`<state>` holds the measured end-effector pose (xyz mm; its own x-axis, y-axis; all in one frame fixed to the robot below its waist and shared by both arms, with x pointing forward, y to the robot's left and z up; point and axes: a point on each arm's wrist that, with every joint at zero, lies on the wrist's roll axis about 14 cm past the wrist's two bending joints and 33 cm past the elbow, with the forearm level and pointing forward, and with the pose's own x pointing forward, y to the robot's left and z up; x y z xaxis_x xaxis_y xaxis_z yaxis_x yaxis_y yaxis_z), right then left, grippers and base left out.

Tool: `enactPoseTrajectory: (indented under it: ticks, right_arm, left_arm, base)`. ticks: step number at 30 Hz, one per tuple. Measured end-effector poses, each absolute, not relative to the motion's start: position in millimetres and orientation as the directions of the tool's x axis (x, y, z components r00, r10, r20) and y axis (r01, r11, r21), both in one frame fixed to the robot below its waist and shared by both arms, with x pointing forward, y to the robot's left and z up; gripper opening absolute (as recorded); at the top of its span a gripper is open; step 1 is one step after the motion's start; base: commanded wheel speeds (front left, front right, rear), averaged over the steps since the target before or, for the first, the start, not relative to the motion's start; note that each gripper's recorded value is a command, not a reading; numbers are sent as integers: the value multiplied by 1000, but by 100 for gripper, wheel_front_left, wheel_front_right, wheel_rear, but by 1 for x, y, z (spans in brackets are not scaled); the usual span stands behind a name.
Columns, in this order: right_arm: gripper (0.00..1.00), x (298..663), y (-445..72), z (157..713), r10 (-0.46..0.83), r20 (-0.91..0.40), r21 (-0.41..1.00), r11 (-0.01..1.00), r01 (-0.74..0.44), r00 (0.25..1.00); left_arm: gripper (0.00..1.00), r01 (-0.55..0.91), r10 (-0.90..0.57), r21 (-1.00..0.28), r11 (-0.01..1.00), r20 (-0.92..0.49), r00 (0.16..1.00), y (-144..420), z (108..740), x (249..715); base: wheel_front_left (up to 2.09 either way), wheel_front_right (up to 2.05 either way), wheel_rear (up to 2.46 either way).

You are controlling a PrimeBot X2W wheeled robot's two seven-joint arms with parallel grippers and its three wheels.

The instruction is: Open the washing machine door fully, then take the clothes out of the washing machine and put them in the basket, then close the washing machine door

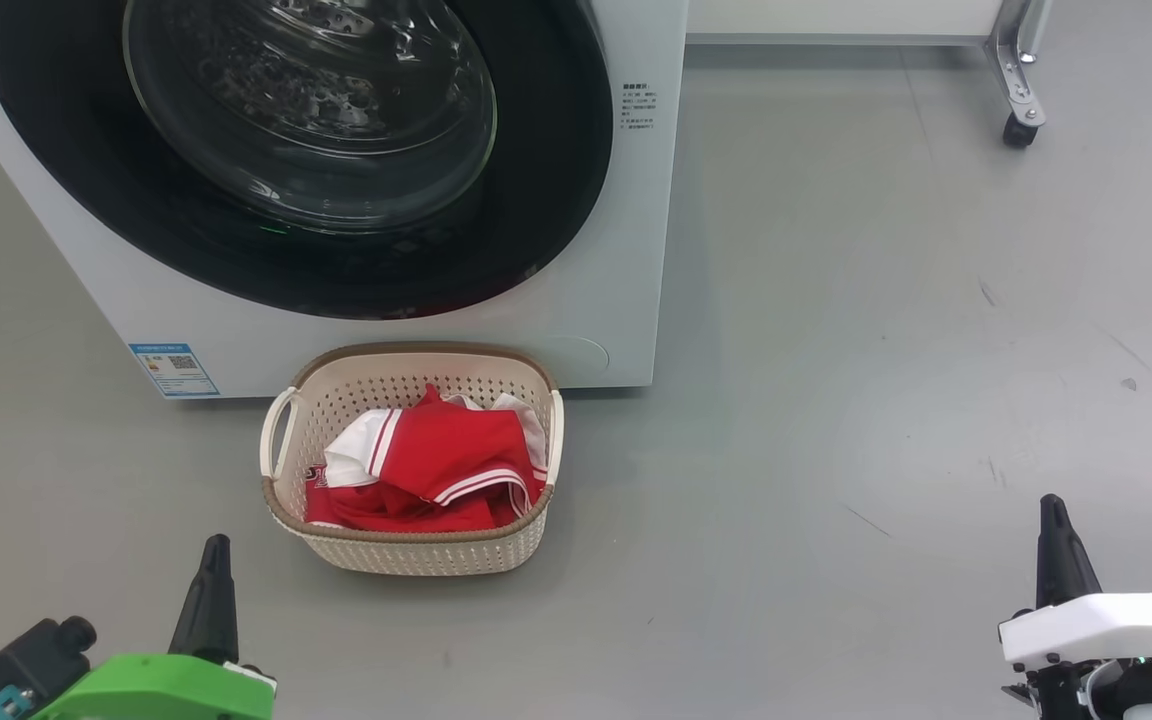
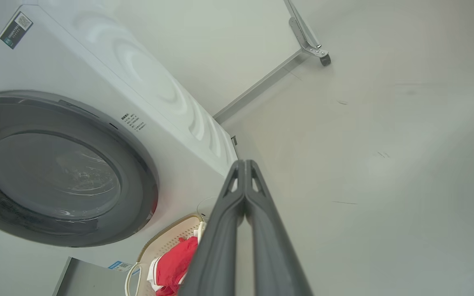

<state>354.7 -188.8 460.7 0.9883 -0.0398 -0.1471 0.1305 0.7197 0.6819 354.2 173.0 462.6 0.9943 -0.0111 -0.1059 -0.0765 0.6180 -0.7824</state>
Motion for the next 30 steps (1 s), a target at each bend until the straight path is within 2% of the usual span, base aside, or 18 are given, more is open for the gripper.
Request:
enactPoseTrajectory:
  ticks: [30]
  right_arm:
    - [0, 363, -198, 463, -35, -157, 910, 383, 158, 987]
  left_arm:
    - [0, -119, -16, -937, 327, -132, 991, 179, 463, 361]
  base:
    - [0, 0, 0]
